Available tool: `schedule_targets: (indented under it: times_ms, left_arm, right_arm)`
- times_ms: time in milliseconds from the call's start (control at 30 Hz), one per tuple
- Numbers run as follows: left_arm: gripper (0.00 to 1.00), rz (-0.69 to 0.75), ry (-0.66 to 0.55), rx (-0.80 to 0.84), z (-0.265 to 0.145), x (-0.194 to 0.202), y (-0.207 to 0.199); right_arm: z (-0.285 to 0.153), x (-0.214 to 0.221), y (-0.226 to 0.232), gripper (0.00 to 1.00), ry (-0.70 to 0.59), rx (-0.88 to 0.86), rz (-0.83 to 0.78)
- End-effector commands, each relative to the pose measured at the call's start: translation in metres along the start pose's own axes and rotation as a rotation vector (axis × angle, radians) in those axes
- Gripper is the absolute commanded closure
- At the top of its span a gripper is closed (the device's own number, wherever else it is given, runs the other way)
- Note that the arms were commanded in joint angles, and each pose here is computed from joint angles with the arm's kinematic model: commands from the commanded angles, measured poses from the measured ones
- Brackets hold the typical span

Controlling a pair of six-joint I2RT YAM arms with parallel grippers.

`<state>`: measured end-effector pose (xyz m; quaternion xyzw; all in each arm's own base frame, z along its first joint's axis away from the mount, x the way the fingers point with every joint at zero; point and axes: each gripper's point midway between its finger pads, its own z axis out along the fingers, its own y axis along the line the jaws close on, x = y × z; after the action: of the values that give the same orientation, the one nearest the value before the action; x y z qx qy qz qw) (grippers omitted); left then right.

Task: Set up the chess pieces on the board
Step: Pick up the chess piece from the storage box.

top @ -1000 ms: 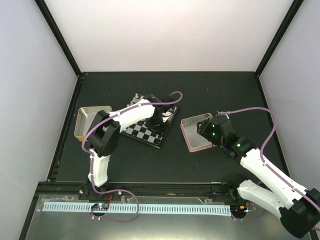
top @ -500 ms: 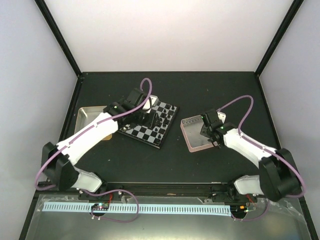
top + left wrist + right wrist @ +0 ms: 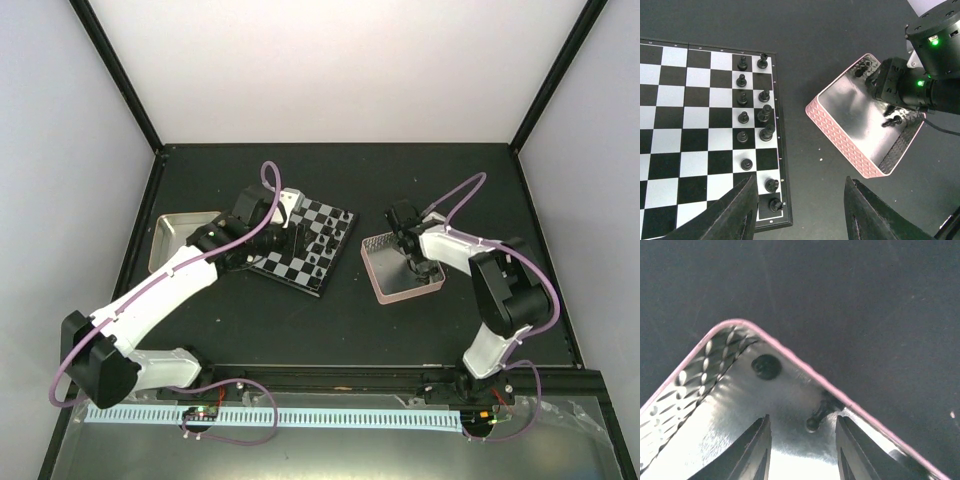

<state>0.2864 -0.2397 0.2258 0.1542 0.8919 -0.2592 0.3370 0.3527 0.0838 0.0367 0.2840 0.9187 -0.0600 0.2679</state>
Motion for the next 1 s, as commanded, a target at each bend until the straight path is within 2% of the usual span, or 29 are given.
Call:
schedule_targets:
  times_ms: [0,367,700,867,967]
  left_arm:
    - [0.51,0.006,-0.033,0.021,-0.005,-0.007,-0.001]
    - [0.51,0.001,-0.032,0.024,-0.006,-0.007,0.003]
    - [0.51,0.002,-0.032,0.029,-0.007,-0.007,0.003]
    - [0.51,-0.001,-0.028,0.03,-0.006,-0.006,0.004]
    - [0.51,-0.002,-0.026,0.032,-0.006,-0.005,0.004]
  right_arm:
    - [0.002,-0.017,-0.014,0.63,-0.079,0.098,0.097]
    - [0.01,-0.016,-0.012,0.66,-0.062,0.12,0.111]
    - [0.015,-0.02,-0.011,0.79,-0.052,0.151,0.082]
    - [0.015,-0.017,-0.009,0.8,-0.033,0.147,0.062]
    - [0.015,-0.013,-0.007,0.89,-0.01,0.131,0.04]
